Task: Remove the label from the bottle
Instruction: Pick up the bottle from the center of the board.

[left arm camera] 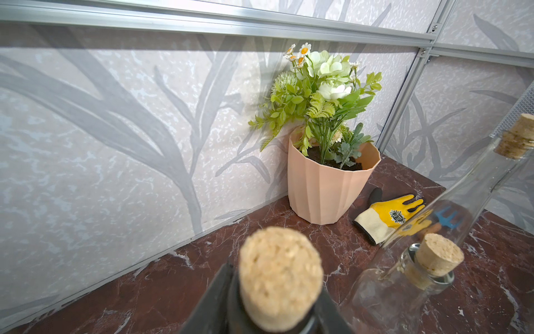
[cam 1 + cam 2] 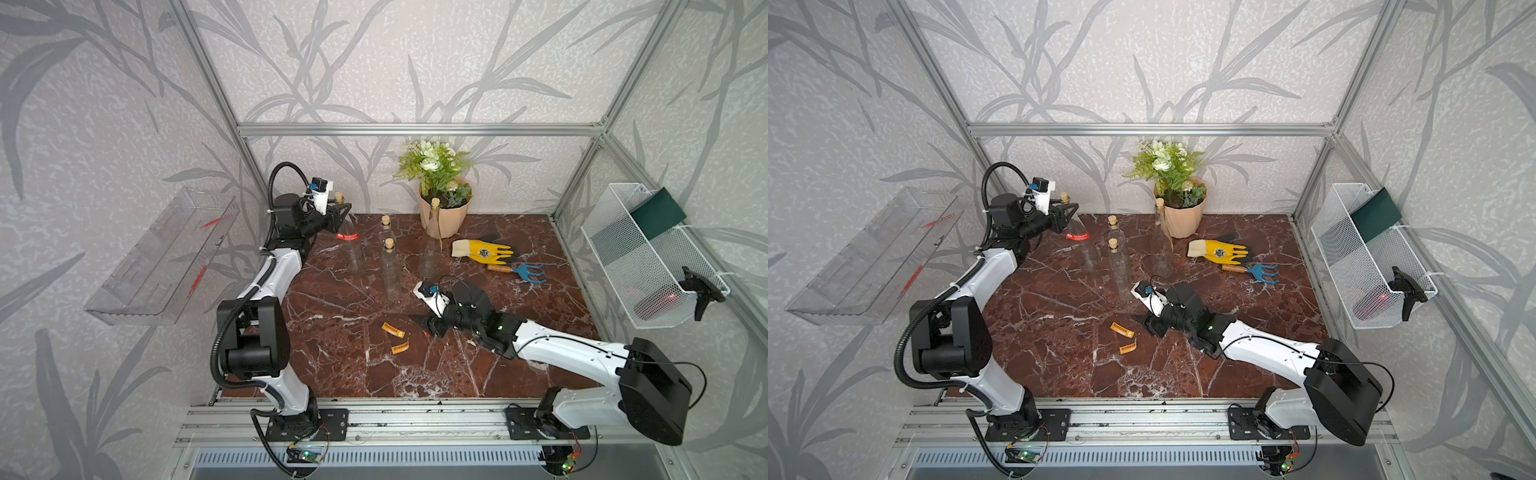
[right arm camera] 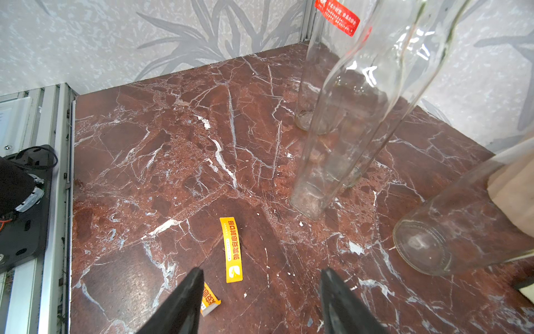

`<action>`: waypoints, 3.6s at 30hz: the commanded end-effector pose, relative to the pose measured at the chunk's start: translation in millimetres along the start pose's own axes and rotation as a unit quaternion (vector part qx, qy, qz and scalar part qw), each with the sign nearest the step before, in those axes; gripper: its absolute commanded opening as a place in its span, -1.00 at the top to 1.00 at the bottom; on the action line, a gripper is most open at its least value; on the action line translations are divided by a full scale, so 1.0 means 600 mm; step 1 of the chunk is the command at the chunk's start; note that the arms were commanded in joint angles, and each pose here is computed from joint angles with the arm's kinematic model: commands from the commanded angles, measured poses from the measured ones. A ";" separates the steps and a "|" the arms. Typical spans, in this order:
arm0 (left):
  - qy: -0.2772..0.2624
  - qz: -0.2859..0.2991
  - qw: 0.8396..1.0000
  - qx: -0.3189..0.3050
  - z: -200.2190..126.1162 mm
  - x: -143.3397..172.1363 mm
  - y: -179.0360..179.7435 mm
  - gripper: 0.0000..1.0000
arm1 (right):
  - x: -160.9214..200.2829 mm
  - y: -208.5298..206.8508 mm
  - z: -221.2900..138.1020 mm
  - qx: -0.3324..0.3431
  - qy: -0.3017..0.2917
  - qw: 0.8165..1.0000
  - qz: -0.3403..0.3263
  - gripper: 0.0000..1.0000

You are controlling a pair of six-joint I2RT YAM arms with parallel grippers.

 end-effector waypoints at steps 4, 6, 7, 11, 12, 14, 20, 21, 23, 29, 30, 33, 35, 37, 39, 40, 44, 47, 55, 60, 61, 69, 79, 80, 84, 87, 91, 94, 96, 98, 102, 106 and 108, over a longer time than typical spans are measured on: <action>-0.013 0.004 1.000 -0.006 -0.001 -0.005 0.003 0.42 | -0.002 0.002 -0.001 0.002 0.001 1.000 0.003 -0.31; -0.017 0.002 1.000 -0.008 -0.002 -0.007 0.003 0.53 | 0.000 0.001 -0.001 0.003 0.002 1.000 0.005 -0.31; -0.017 0.002 1.000 -0.009 -0.003 -0.008 0.003 0.59 | -0.001 0.001 -0.001 0.004 0.001 1.000 0.005 -0.31; -0.018 -0.002 1.000 -0.014 -0.004 -0.012 0.002 0.81 | -0.002 0.000 0.002 0.005 -0.001 1.000 0.007 -0.31; -0.019 -0.002 1.000 -0.016 -0.005 -0.013 0.000 0.87 | -0.003 -0.001 0.003 0.005 -0.002 1.000 0.008 -0.31; -0.019 -0.002 1.000 -0.025 -0.006 -0.015 -0.001 0.99 | -0.006 -0.002 0.004 0.009 -0.004 1.000 0.010 -0.31; -0.011 -0.007 0.995 -0.098 -0.017 -0.026 -0.012 1.00 | -0.027 -0.023 0.007 0.050 -0.011 0.998 0.033 -0.31; -0.005 -0.006 0.994 -0.108 -0.019 -0.025 -0.018 1.00 | -0.033 -0.027 0.009 0.058 -0.012 0.997 0.040 -0.31; 0.005 0.005 0.992 -0.130 -0.021 -0.025 -0.042 1.00 | -0.046 -0.031 0.014 0.066 -0.014 0.996 0.057 -0.35; 0.018 0.007 0.984 -0.177 -0.044 -0.020 -0.087 1.00 | -0.090 -0.017 0.046 0.078 -0.027 0.995 0.046 -0.51; 0.019 0.004 0.983 -0.181 -0.050 -0.019 -0.089 1.00 | -0.097 -0.019 0.051 0.088 -0.025 0.995 0.042 -0.52; 0.021 -0.003 0.977 -0.214 -0.075 -0.023 -0.088 1.00 | -0.121 -0.026 0.064 0.117 -0.023 0.992 0.037 -0.54; 0.023 -0.014 0.971 -0.238 -0.094 -0.027 -0.084 1.00 | -0.136 -0.032 0.070 0.131 -0.028 0.990 0.047 -0.54; 0.023 -0.019 0.969 -0.245 -0.107 -0.029 -0.086 1.00 | -0.148 -0.038 0.076 0.142 -0.034 0.987 0.059 -0.53; 0.024 -0.024 0.968 -0.247 -0.118 -0.030 -0.090 1.00 | -0.160 -0.040 0.084 0.146 -0.036 0.986 0.066 -0.53; 0.024 -0.030 0.968 -0.250 -0.124 -0.029 -0.092 1.00 | -0.164 -0.043 0.090 0.151 -0.034 0.985 0.070 -0.53; 0.029 -0.048 0.970 -0.237 -0.135 -0.020 -0.106 1.00 | -0.178 -0.051 0.107 0.164 -0.021 0.983 0.085 -0.53; 0.032 -0.057 0.972 -0.224 -0.137 -0.009 -0.116 1.00 | -0.174 -0.055 0.124 0.171 -0.002 0.981 0.090 -0.54; 0.034 -0.056 0.973 -0.220 -0.141 0.000 -0.125 1.00 | -0.172 -0.067 0.139 0.193 0.021 0.978 0.081 -0.74; 0.035 -0.056 0.974 -0.215 -0.140 0.005 -0.127 1.00 | -0.169 -0.073 0.144 0.196 0.023 0.977 0.085 -0.74; 0.036 -0.056 0.975 -0.213 -0.139 0.006 -0.128 1.00 | -0.168 -0.073 0.147 0.196 0.025 0.977 0.086 -0.74; 0.043 -0.056 0.975 -0.208 -0.139 0.013 -0.131 1.00 | -0.171 -0.096 0.170 0.173 0.010 0.979 0.111 -0.73; 0.046 -0.050 0.976 -0.206 -0.142 0.017 -0.137 1.00 | -0.170 -0.116 0.192 0.177 0.012 0.979 0.101 -0.70; 0.047 -0.050 0.976 -0.205 -0.141 0.019 -0.138 1.00 | -0.169 -0.116 0.195 0.179 0.013 0.979 0.100 -0.69; 0.048 -0.050 0.977 -0.204 -0.141 0.020 -0.139 1.00 | -0.169 -0.122 0.202 0.188 0.016 0.978 0.089 -0.62; 0.048 -0.047 0.977 -0.204 -0.141 0.021 -0.140 1.00 | -0.169 -0.122 0.203 0.190 0.018 0.978 0.085 -0.49; 0.049 -0.047 0.977 -0.204 -0.140 0.021 -0.140 1.00 | -0.169 -0.119 0.201 0.183 0.018 0.979 0.086 -0.30; 0.051 -0.047 0.977 -0.203 -0.140 0.023 -0.140 1.00 | -0.167 -0.114 0.197 0.179 0.017 0.980 0.087 -0.16; 0.051 -0.047 0.977 -0.202 -0.139 0.023 -0.140 1.00 | -0.170 -0.113 0.192 0.179 0.015 0.980 0.086 -0.12; 0.051 -0.047 0.977 -0.202 -0.139 0.024 -0.141 1.00 | -0.176 -0.110 0.184 0.179 0.010 0.980 0.084 -0.09; 0.052 -0.048 0.977 -0.202 -0.140 0.024 -0.141 1.00 | -0.191 -0.108 0.166 0.186 -0.006 0.979 0.081 -0.01; 0.053 -0.046 0.977 -0.203 -0.140 0.025 -0.142 1.00 | -0.199 -0.108 0.153 0.191 -0.018 0.978 0.080 0.02; 0.053 -0.045 0.977 -0.203 -0.140 0.024 -0.143 1.00 | -0.200 -0.106 0.149 0.192 -0.021 0.978 0.079 0.04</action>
Point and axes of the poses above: each gripper's point midway between its finger pads, its own z axis out along the fingers, its own y axis along the line the jaws close on, x = y × z, the point moved 3 cm from there along -z, back along the fingers, and after that the axes turned 6 degrees about z, right-handed, at the moved point
